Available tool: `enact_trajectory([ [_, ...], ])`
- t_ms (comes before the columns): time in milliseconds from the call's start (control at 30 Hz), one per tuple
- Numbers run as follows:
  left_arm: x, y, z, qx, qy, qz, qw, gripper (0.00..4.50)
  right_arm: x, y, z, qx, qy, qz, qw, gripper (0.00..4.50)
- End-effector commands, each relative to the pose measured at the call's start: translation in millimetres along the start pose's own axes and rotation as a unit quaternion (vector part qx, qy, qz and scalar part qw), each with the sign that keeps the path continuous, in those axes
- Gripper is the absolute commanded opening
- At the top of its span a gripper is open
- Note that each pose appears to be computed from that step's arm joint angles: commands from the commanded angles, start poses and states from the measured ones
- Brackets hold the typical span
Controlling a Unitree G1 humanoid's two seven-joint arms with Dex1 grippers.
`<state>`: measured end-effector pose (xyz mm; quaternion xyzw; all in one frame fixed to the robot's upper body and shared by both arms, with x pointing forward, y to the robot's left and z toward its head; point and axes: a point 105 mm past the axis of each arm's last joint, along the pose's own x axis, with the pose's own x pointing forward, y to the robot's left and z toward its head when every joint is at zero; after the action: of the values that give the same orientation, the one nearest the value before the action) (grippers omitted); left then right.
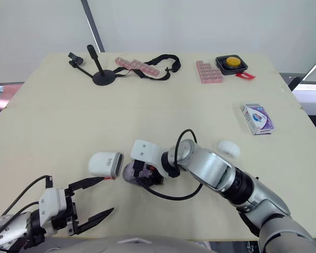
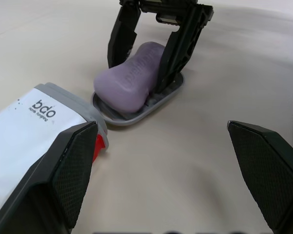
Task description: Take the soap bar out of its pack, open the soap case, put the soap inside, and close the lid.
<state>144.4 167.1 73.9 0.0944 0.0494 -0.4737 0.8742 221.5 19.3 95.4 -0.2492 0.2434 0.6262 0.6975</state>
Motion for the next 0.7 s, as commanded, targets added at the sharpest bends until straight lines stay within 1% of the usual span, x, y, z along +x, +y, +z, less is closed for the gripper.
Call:
enact_trajectory([
  [33,-2,-1,2,0.014,-0.005,-0.003,1.0,4.5,-6,0,15,-0.023,-0.023,-0.005,0.999,4.49],
  [133,-1,1,1,0.016,-0.005,-0.002,1.0,4.5,-11,-3,17,-0.015,-0.031,-0.004,0.999,4.49],
  [233,-1,2,1,0.019,-0.007,0.0,1.0,4.5,-24,-10,15,0.0,-0.046,-0.015,0.999,4.49],
  [333,1,5,3,0.023,-0.011,0.0,1.0,4.5,-37,-14,18,0.033,-0.117,-0.011,0.993,4.49],
  [500,2,12,9,0.039,-0.015,0.0,0.999,4.5,-67,-17,17,0.019,-0.26,-0.015,0.965,4.49],
  [567,2,15,10,0.049,-0.013,-0.004,0.999,4.5,-80,-15,8,0.004,-0.312,-0.013,0.95,4.49],
  [633,2,22,12,0.059,-0.01,-0.009,0.998,4.5,-94,-10,-8,-0.011,-0.359,-0.009,0.933,4.49],
  [700,2,27,13,0.073,-0.006,-0.02,0.997,4.5,-98,-4,-29,-0.033,-0.369,-0.001,0.929,4.49],
])
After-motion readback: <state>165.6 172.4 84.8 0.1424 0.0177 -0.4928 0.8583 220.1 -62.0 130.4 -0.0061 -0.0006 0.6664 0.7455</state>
